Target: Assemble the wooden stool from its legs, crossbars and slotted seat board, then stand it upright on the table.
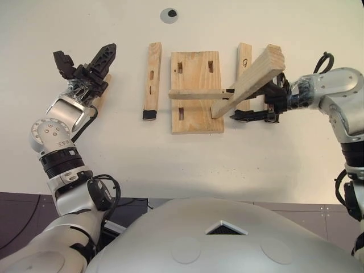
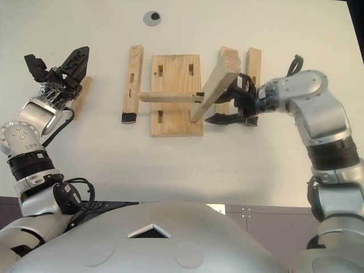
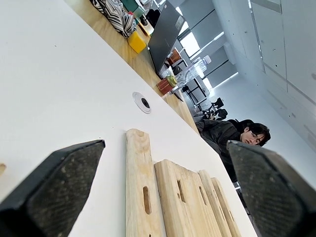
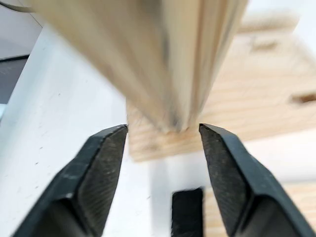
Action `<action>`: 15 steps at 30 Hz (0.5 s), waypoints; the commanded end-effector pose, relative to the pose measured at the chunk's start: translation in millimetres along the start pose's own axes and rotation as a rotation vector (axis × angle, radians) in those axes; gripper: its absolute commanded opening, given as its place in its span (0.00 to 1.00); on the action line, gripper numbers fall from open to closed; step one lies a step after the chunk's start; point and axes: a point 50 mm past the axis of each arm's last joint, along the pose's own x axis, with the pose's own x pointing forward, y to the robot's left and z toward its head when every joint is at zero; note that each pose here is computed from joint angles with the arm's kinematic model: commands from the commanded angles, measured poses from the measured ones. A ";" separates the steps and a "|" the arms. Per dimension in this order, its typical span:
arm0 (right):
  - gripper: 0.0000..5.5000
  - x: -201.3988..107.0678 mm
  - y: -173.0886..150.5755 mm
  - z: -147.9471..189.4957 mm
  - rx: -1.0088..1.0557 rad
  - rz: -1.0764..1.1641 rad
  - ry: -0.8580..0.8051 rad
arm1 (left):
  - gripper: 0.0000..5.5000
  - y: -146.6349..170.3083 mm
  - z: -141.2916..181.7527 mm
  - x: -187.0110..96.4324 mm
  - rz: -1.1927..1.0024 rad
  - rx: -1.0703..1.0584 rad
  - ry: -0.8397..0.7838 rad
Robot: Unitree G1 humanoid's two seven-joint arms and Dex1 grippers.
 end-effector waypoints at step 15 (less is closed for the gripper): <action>0.73 24.9 -28.3 -16.1 0.434 -0.794 -0.104 | 0.83 -2.2 -1.6 5.0 0.002 0.020 0.014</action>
